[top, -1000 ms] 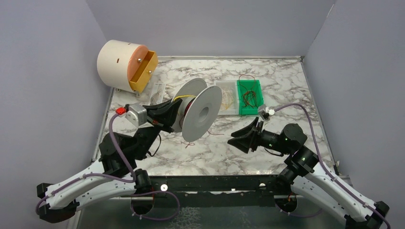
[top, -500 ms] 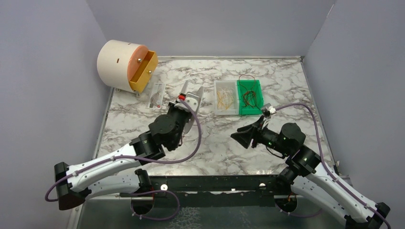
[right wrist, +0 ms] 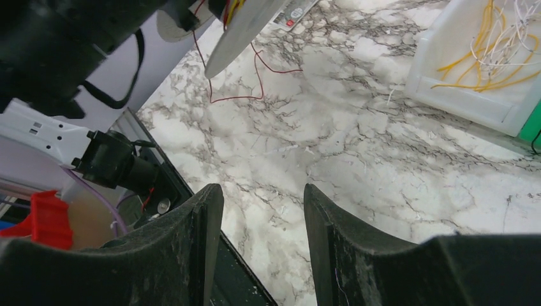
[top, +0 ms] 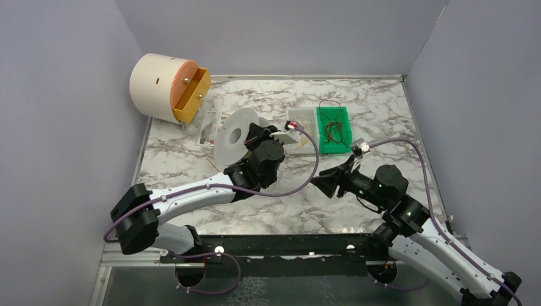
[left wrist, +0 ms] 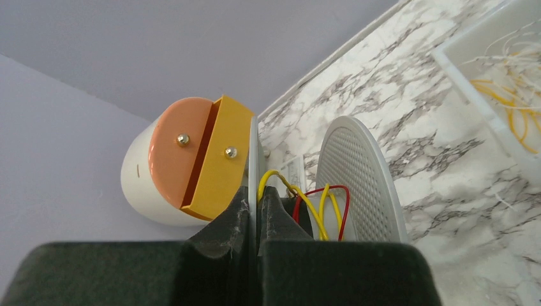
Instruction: Wrap the cables
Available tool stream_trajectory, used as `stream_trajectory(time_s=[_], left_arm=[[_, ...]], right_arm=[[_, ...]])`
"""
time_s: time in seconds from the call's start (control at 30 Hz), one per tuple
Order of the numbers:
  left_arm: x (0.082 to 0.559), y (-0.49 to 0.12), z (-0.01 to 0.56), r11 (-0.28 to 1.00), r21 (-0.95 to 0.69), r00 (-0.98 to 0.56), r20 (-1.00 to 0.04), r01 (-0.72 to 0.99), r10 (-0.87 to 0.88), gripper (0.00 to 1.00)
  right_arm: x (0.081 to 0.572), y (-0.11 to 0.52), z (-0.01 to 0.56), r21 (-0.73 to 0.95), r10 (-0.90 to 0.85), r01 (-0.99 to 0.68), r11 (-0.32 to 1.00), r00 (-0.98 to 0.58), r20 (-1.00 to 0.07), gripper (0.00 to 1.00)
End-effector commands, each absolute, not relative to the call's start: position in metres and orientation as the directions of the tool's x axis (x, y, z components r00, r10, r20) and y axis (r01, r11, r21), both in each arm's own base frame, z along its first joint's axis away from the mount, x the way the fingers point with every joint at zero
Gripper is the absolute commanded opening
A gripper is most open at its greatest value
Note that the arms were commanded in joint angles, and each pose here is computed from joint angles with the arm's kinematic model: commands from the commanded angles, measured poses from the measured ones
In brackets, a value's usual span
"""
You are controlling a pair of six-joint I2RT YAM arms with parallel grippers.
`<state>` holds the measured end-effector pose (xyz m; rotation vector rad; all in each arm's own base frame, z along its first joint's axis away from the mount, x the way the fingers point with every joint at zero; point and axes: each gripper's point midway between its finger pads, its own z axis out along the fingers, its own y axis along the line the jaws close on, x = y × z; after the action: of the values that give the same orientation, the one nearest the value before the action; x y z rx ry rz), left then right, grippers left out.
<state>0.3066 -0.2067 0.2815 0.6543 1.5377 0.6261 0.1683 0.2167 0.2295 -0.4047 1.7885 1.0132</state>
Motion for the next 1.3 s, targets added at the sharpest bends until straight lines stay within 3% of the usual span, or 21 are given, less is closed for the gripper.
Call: stream_trajectory(time_s=[0.0,0.43,0.9,1.0,1.27], left_arm=[[0.327,-0.205,0.282,0.63,0.776,-0.124,-0.629,-0.041,0.767,0.0],[0.382,-0.226,0.193,0.494,0.87,-0.273,-0.476,-0.003,0.836,0.0],[0.405,-0.227,0.126,0.399,0.916,-0.363,-0.36,0.034,0.859,0.0],[0.407,-0.225,0.119,0.378,0.925,-0.377,-0.337,0.039,0.863,0.15],[0.406,-0.222,0.105,0.361,0.931,-0.388,-0.314,0.054,0.867,0.41]], right_arm=[[0.17,0.209,0.237,0.452,0.197,-0.643,0.618,-0.43,-0.881,0.54],[0.167,0.204,0.23,0.467,0.213,-0.623,0.627,-0.44,-0.872,0.54],[0.163,0.202,0.226,0.466,0.204,-0.625,0.626,-0.446,-0.871,0.54],[0.163,0.202,0.225,0.465,0.201,-0.624,0.627,-0.447,-0.872,0.54],[0.163,0.201,0.224,0.461,0.195,-0.623,0.632,-0.449,-0.872,0.54]])
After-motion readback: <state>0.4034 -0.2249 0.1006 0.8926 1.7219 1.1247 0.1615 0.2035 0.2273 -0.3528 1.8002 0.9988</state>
